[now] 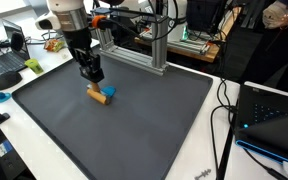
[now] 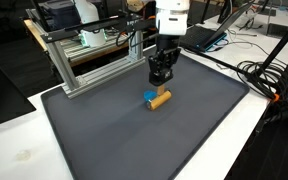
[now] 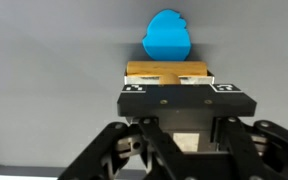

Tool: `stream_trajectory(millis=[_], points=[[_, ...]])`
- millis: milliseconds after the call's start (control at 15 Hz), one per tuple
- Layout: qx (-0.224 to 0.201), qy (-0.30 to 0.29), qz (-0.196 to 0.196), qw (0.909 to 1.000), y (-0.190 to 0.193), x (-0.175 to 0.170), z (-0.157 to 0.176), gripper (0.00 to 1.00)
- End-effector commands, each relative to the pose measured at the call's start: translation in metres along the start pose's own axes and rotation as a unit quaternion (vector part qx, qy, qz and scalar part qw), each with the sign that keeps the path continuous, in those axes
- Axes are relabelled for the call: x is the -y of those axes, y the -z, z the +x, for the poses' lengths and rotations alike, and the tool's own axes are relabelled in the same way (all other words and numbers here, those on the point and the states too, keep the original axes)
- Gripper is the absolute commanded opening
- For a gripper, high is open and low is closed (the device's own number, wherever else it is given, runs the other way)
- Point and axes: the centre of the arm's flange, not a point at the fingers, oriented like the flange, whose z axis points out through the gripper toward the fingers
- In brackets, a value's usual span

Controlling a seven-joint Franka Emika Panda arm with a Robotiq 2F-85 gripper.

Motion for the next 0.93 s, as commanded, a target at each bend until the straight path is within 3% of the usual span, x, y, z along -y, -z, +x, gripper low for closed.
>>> stream_trajectory(millis=[0, 267, 867], points=[[0.006, 0.005, 0.008, 0.9999, -0.04, 0.004, 0.003, 0.23], [-0.014, 0.004, 0.014, 0.9998, -0.029, 0.003, 0.002, 0.23], [-0.042, 0.009, 0.007, 0.999, 0.037, 0.002, -0.016, 0.23]])
